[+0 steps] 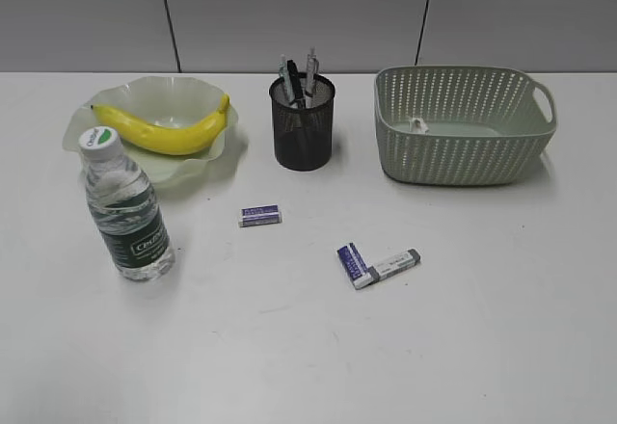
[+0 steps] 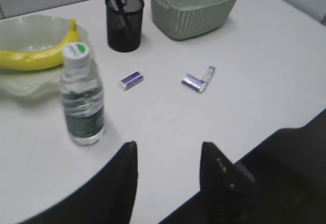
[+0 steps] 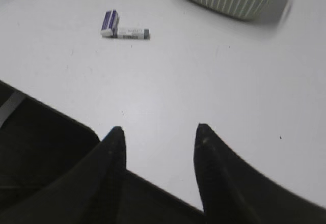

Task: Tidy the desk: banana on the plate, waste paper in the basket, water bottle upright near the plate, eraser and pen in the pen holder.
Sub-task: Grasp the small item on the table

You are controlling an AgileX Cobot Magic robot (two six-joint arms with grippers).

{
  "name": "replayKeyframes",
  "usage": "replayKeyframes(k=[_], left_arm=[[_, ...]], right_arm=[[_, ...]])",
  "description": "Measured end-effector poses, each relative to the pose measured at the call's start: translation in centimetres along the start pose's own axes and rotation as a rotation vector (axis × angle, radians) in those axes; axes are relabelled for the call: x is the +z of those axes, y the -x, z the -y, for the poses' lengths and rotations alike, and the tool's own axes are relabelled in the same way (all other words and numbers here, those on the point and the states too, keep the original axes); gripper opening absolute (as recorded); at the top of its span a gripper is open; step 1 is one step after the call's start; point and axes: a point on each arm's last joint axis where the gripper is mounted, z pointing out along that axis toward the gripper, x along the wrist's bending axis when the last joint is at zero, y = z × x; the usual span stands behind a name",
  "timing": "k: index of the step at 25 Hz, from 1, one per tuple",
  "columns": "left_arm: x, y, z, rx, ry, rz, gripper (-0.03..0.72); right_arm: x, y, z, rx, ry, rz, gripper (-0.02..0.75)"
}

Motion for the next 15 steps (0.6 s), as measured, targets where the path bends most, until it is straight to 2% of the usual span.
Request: replayKeyframes(k=[3, 6, 9, 15], left_arm=[[4.0, 0.6, -1.9, -0.047, -0.043, 0.037, 0.307], [9.2, 1.2, -3.7, -0.046, -0.157, 0.076, 0.307], [14.8, 1.8, -4.9, 0.000, -0.299, 0.110, 0.307], [24.7, 4.0, -7.1, 0.127, -0.463, 0.184, 0.307]], right_arm=[[-0.7, 0.1, 0.7, 0.004, 0.079, -0.001, 0.361], [-1.0, 0.1, 0.7, 0.004, 0.105, 0.000, 0.361], [-1.0, 0.1, 0.7, 0.005, 0.108, 0.000, 0.361], [-1.0, 0.1, 0.7, 0.005, 0.109, 0.001, 0.361]])
